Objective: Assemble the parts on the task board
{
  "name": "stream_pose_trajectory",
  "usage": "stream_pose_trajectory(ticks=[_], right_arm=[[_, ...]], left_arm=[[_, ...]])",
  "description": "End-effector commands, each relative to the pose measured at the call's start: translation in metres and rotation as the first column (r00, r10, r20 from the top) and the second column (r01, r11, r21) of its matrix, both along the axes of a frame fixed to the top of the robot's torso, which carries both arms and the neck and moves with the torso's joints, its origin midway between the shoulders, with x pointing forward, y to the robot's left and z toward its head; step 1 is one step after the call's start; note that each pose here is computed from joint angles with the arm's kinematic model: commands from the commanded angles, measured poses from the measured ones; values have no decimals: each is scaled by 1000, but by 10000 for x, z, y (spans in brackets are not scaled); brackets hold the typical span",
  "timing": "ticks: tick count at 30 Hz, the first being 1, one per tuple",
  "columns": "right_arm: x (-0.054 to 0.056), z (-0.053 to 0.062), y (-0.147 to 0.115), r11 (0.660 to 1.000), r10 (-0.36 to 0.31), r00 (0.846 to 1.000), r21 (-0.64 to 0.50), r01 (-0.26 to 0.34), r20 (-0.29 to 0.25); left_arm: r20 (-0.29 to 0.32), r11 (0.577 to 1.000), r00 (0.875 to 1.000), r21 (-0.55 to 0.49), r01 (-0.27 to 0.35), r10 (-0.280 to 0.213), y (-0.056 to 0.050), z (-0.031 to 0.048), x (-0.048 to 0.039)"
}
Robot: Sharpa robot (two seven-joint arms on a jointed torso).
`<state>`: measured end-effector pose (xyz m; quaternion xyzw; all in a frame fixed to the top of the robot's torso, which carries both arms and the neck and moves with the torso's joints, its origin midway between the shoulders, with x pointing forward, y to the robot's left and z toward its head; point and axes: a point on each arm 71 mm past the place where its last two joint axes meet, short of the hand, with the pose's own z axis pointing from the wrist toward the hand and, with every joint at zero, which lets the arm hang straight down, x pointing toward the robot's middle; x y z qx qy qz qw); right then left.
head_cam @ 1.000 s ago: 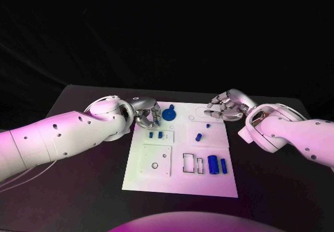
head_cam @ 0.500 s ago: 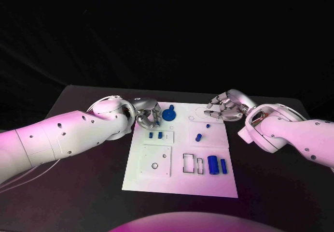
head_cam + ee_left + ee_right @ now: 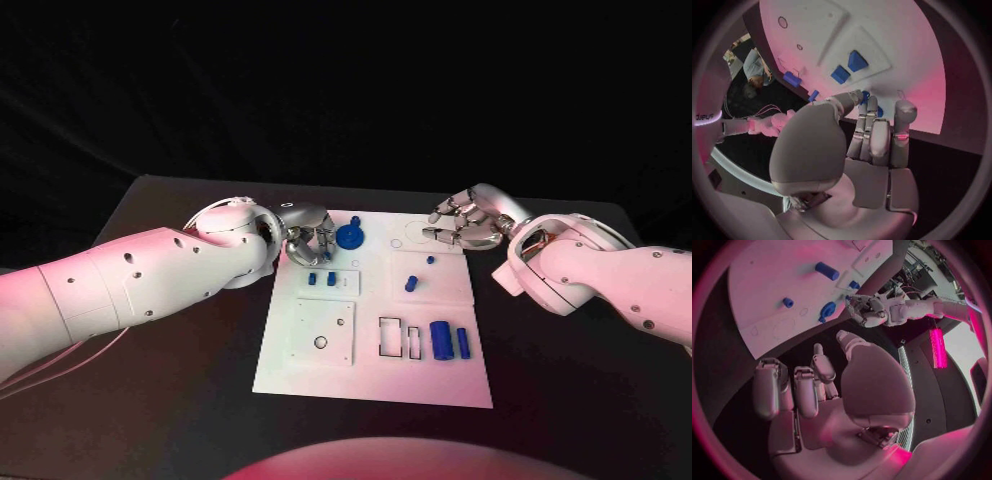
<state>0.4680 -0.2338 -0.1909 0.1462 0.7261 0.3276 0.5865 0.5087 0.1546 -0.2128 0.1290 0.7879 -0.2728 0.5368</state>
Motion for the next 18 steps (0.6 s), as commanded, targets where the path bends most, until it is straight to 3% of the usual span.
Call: stream_pose_trajectory(ticks=[1, 18], right_arm=[[-3, 0, 11, 1000, 9, 1000, -2, -9, 3], [-3, 0, 7, 1000, 8, 1000, -2, -8, 3]], left_arm=[[-20, 1000, 1000, 8, 11, -11, -17, -21, -1], [-45, 999, 999, 34, 16, -15, -11, -72, 1]])
